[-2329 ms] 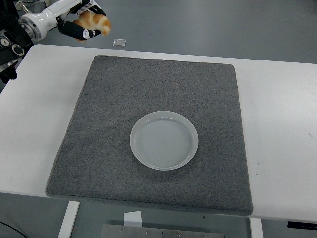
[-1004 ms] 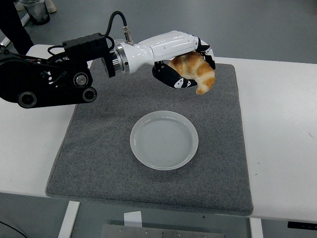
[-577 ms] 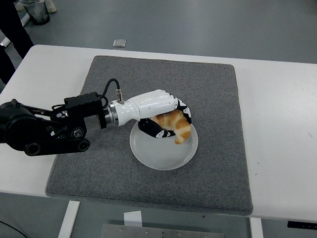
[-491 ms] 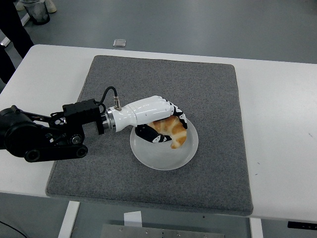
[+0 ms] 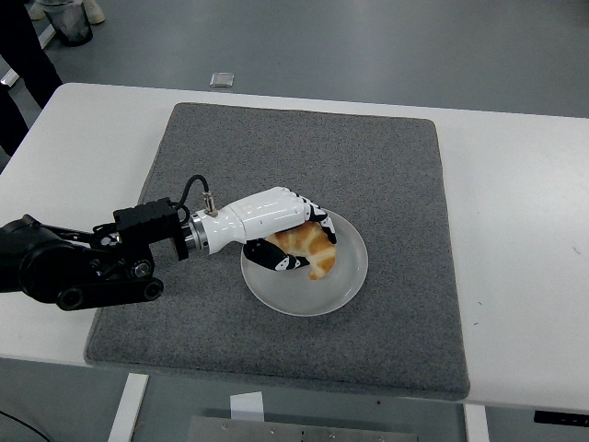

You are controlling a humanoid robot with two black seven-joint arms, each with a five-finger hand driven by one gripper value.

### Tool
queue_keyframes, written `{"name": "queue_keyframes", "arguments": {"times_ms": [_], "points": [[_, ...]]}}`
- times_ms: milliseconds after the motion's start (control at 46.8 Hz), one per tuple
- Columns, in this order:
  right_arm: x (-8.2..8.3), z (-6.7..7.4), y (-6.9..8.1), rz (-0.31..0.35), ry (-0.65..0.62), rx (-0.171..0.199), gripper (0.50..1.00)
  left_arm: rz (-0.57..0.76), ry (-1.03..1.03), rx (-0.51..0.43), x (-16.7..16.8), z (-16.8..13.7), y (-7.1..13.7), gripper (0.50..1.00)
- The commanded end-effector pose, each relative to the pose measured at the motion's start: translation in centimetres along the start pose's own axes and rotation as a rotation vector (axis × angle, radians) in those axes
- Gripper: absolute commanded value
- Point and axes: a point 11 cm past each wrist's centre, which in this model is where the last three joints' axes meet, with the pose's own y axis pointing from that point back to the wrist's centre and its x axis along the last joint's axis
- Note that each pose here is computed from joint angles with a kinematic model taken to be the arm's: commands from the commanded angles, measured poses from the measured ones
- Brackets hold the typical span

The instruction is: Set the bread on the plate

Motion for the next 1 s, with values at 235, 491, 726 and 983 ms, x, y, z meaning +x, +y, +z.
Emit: {"name": "queue_keyframes", "arguments": {"times_ms": [235, 491, 726, 983], "points": [[0.0, 0.0, 0.0, 0.000, 0.000, 0.000, 0.952, 0.006, 0.027, 0.028, -1.3, -0.7, -0.1, 0.500], [0.0, 0.0, 0.0, 0.000, 0.000, 0.000, 0.952, 0.005, 0.033, 0.038, -1.7, -0.9, 0.1, 0.500], [0.0, 0.0, 0.0, 0.000, 0.000, 0.000, 0.952, 0.006, 0.037, 0.042, -1.9, -1.0, 0.2, 0.500], [0.0, 0.0, 0.0, 0.000, 0.000, 0.000, 0.952, 0.057, 0.077, 0.057, -1.5, -1.1, 0.2, 0.696]]}}
